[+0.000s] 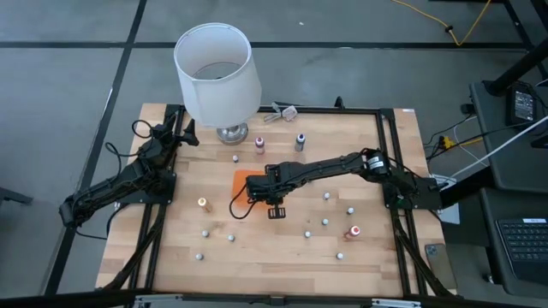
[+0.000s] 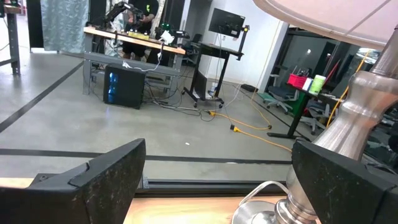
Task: Pick & Place food coloring
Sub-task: Put the small purple food coloring bottle into the orange bin
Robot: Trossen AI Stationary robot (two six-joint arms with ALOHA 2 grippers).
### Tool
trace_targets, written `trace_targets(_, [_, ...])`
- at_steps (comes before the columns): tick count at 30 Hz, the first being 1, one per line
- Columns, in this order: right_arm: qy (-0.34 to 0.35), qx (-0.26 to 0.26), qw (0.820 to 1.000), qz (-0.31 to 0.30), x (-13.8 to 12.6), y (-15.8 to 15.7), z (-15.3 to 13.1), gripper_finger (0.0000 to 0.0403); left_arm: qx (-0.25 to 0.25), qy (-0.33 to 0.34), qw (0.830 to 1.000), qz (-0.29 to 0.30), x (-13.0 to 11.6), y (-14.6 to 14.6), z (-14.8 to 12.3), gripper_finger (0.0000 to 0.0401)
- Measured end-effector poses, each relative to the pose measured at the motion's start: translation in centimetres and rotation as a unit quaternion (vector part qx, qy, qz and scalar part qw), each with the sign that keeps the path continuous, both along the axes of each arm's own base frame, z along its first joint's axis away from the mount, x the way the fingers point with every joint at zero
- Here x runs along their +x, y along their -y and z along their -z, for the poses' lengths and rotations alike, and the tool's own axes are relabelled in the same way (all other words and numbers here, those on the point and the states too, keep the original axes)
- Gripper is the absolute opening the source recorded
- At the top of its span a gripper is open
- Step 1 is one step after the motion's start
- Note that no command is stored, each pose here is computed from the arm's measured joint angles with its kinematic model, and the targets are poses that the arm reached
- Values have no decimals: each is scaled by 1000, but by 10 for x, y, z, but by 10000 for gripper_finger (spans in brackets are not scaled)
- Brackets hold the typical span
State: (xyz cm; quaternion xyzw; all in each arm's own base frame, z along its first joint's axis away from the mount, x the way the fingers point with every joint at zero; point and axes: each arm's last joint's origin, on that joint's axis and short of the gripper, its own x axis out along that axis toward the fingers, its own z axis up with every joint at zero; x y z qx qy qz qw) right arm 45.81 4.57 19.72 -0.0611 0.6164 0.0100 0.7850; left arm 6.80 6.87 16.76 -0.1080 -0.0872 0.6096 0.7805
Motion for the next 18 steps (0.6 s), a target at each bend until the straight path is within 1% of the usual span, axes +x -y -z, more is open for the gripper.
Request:
trace_targets(9, [-27, 1, 1000, 7, -7, 8, 21, 73, 0, 0, 1000, 0, 0, 0, 0, 391])
trace_targets(13, [-23, 2, 1000, 6, -6, 8, 22, 73, 0, 0, 1000, 0, 0, 0, 0, 391])
trace_targets(18, [-16, 15, 1000, 2, -4, 7, 22, 73, 0, 0, 1000, 0, 0, 0, 0, 391])
